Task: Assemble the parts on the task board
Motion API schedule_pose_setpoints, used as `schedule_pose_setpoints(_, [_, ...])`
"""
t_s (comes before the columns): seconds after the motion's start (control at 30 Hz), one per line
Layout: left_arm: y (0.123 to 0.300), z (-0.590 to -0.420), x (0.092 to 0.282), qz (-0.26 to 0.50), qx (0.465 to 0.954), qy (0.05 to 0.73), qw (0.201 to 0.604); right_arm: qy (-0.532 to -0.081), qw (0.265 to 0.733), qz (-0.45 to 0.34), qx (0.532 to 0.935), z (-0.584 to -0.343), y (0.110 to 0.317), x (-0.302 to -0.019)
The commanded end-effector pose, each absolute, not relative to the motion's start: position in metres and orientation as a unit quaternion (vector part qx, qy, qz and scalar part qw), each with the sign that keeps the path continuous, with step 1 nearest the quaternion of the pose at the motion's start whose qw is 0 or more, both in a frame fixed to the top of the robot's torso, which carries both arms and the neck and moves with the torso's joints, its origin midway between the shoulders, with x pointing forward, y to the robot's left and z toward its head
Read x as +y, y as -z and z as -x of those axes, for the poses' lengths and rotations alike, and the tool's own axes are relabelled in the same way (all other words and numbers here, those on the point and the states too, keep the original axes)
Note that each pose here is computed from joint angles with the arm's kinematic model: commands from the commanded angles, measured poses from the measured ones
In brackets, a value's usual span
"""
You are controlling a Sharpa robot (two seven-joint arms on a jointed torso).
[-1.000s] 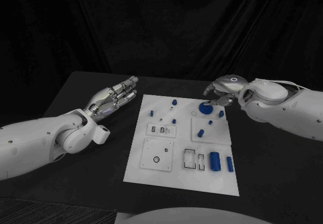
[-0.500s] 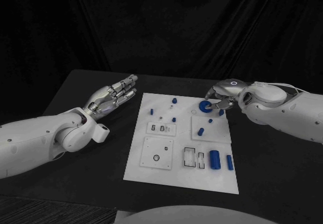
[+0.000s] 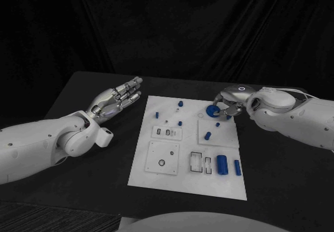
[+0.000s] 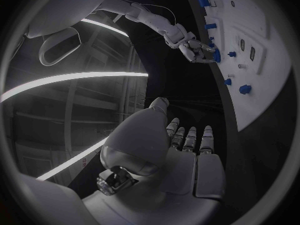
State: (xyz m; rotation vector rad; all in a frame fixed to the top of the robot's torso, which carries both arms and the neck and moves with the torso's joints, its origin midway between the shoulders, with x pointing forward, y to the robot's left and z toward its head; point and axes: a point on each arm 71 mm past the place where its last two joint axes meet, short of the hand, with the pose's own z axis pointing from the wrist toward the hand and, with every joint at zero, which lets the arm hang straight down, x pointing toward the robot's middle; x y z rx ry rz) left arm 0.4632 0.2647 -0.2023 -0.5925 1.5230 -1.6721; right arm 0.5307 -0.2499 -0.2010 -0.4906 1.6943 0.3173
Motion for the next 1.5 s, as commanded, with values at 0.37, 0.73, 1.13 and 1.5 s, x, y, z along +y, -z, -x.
schedule_pose_setpoints(0.37, [0.196,-0.460,0.263,0.213,0.567,0.693,0.392,-0.137,0.621,0.213,0.741,-0.530,0.208,-0.249])
schedule_pose_setpoints(0.73, [0.197,-0.460,0.264,0.214,0.568,0.692,0.391,-0.163,0.649,0.219,0.710,-0.525,0.190,-0.240])
schedule_pose_setpoints(1.13, [0.197,-0.461,0.261,0.213,0.569,0.692,0.389,-0.205,0.660,0.251,0.677,-0.522,0.159,-0.197])
schedule_pose_setpoints(1.5, [0.197,-0.460,0.261,0.214,0.569,0.692,0.389,-0.237,0.639,0.289,0.672,-0.525,0.159,-0.146])
